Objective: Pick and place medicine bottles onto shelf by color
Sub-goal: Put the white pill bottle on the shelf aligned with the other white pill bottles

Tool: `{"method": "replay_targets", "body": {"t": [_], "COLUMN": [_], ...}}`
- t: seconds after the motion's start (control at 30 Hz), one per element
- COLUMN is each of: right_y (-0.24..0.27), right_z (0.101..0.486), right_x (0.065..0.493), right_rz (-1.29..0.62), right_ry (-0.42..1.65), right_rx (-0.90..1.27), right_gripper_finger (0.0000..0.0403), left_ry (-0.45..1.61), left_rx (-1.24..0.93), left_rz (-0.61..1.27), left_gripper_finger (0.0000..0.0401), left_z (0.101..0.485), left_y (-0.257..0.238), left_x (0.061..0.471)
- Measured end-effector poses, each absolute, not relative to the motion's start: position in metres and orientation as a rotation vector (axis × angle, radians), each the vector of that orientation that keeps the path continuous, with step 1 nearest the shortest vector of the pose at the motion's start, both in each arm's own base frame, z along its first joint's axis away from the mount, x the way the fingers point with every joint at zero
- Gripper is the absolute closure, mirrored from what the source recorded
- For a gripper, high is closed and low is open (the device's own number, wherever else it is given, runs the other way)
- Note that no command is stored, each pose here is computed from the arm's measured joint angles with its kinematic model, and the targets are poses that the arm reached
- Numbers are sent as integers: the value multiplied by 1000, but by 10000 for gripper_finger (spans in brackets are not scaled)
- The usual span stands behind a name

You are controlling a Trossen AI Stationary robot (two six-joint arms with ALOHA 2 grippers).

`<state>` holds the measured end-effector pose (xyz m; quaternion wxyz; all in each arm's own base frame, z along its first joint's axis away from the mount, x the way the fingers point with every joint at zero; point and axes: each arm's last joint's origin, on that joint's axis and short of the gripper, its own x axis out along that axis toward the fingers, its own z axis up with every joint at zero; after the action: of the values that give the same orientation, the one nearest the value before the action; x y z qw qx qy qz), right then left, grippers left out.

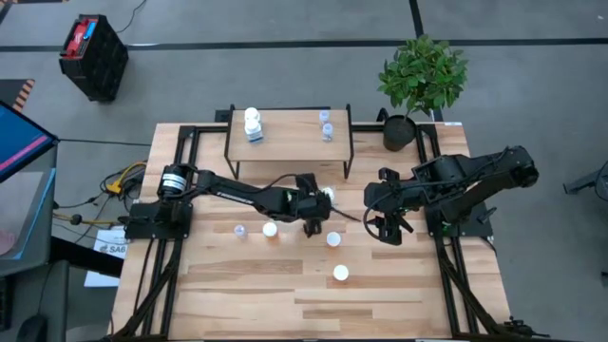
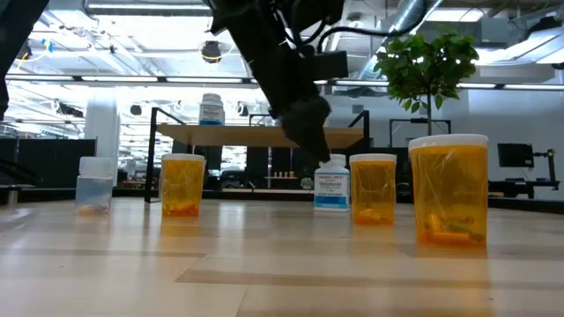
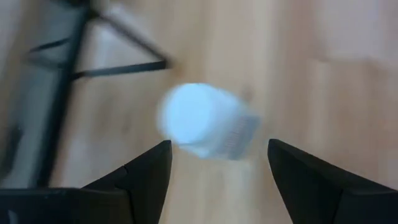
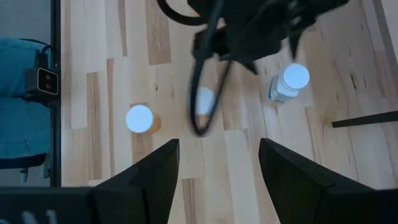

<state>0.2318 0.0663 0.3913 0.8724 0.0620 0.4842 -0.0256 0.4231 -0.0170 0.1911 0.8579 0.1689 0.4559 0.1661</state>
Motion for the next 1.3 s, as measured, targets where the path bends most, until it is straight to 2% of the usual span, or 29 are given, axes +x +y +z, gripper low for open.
{"method": "replay_targets", "body": {"t": [0.2, 0.47, 0.67, 0.87, 1.1, 1.3], "right_y": [66, 66, 66, 65, 65, 65], "right_z": [391, 390, 390, 389, 388, 388], "right_x": [232, 230, 229, 229, 227, 226], "right_rz": [-54, -56, -58, -59, -63, -65], "right_ry": [1012, 1036, 1045, 1050, 1068, 1079], "right_rx": [130, 123, 121, 120, 114, 111], "right_gripper_finger": [159, 159, 159, 159, 159, 159], "left_ry": [1061, 1069, 977, 943, 871, 795], "left_rx": [467, 522, 505, 405, 344, 373], "left_rz": [90, 123, -1, -118, -160, -140], "left_gripper_finger": [147, 147, 147, 147, 147, 147], "left_z": [186, 210, 231, 232, 232, 235], "left_y": [-14, -1, 11, 32, 46, 53], "left_x": [419, 408, 406, 405, 410, 417]}}
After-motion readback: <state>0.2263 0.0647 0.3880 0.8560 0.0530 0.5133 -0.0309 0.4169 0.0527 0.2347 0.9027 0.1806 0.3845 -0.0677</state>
